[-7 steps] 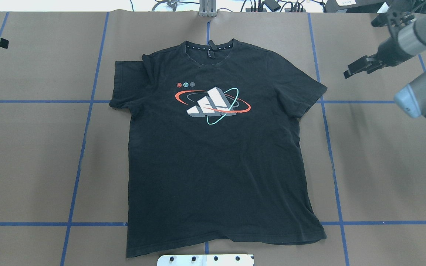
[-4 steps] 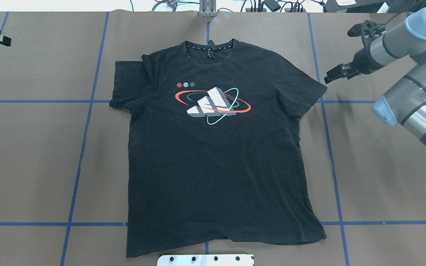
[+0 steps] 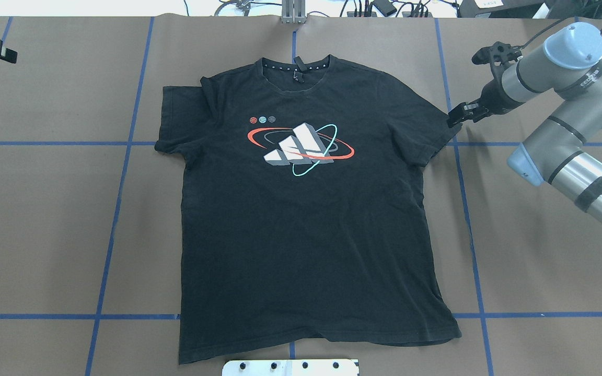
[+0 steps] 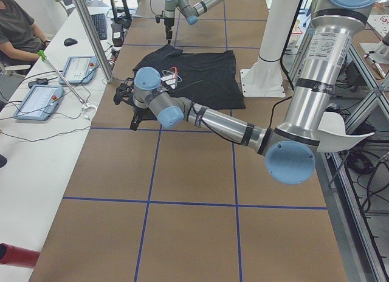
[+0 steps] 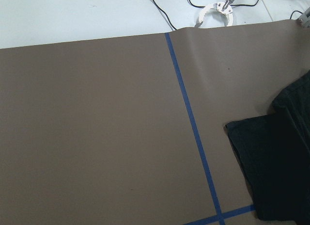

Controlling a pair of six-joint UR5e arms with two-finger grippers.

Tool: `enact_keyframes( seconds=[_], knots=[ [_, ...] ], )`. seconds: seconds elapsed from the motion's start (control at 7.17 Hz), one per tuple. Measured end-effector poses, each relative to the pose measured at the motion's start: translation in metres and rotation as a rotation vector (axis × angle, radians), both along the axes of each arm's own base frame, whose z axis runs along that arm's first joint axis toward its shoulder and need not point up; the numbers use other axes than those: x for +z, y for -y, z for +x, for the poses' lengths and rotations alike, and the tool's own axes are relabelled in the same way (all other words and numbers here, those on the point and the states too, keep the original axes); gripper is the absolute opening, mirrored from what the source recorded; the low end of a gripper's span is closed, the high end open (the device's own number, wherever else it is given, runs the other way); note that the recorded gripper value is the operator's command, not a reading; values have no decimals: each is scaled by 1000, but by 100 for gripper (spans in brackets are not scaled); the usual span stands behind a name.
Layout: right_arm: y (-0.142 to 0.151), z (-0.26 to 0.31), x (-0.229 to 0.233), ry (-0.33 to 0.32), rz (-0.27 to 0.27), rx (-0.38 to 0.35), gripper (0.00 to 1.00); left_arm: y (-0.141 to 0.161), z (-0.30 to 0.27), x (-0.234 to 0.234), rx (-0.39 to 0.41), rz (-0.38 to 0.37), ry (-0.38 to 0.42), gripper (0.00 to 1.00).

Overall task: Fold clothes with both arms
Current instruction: 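Move the right gripper toward the shirt's shoulder farthest from the robot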

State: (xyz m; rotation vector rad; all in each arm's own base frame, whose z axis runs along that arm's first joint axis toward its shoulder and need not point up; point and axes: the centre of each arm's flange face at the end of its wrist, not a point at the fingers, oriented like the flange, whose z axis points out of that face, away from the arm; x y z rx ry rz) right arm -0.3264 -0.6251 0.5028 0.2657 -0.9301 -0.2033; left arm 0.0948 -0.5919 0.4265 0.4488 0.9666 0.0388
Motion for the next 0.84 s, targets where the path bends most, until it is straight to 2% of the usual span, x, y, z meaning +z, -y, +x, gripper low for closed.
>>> enact_keyframes(
  seconds=[0.56,0.84],
  knots=[
    [2,-11,7,-11,-17,-12,59,0,0,-1,0,3,0,100],
    [2,-12,10,-15,-23,-12,59,-1,0,-2,0,5,-1,100]
  ],
)
